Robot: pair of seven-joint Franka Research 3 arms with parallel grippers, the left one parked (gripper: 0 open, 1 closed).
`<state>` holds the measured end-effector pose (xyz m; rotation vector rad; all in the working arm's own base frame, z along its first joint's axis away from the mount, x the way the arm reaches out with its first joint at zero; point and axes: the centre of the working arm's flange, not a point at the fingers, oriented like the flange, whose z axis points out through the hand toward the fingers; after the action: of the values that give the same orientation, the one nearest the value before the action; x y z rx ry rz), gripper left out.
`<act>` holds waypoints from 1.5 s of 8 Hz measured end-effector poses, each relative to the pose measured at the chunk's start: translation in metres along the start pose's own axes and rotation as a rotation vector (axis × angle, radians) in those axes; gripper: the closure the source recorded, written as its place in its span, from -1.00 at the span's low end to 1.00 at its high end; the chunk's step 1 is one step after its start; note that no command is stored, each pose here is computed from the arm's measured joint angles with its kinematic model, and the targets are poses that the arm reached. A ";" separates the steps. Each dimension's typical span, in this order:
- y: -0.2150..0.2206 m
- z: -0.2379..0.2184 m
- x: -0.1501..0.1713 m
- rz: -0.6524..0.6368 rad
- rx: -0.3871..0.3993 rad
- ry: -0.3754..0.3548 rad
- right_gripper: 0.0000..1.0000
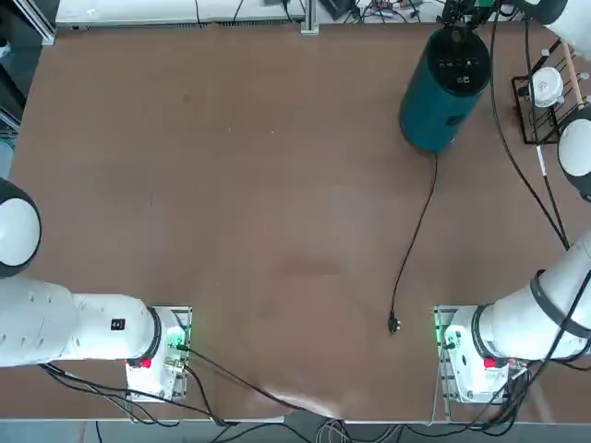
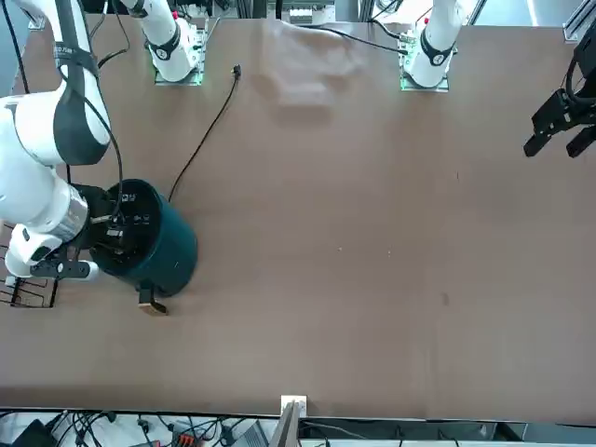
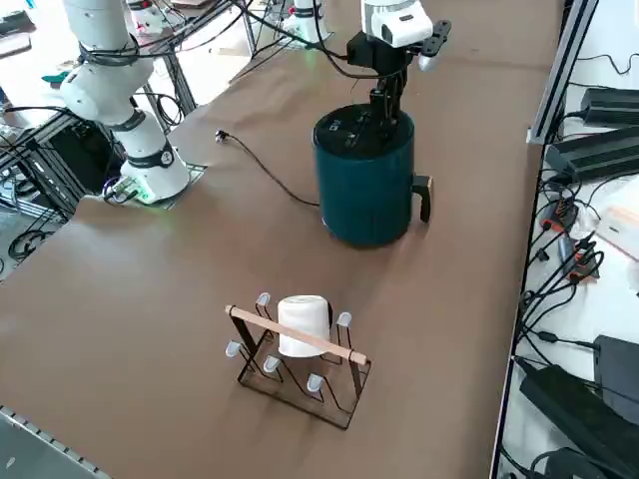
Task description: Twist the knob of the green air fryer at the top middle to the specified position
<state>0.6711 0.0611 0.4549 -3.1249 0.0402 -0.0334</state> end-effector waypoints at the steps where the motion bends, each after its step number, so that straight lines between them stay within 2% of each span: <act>1: 0.000 0.001 -0.001 0.000 -0.001 -0.008 -0.22; 4: 0.004 0.000 -0.002 0.005 -0.004 -0.018 -0.04; 5: 0.004 0.000 -0.002 0.005 -0.004 -0.017 0.09; 10: 0.004 0.000 -0.002 -0.001 -0.004 -0.018 0.10; 12: 0.004 0.000 -0.002 -0.086 -0.004 -0.019 0.10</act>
<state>0.6690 0.0570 0.4552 -3.1284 -0.0944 -0.0049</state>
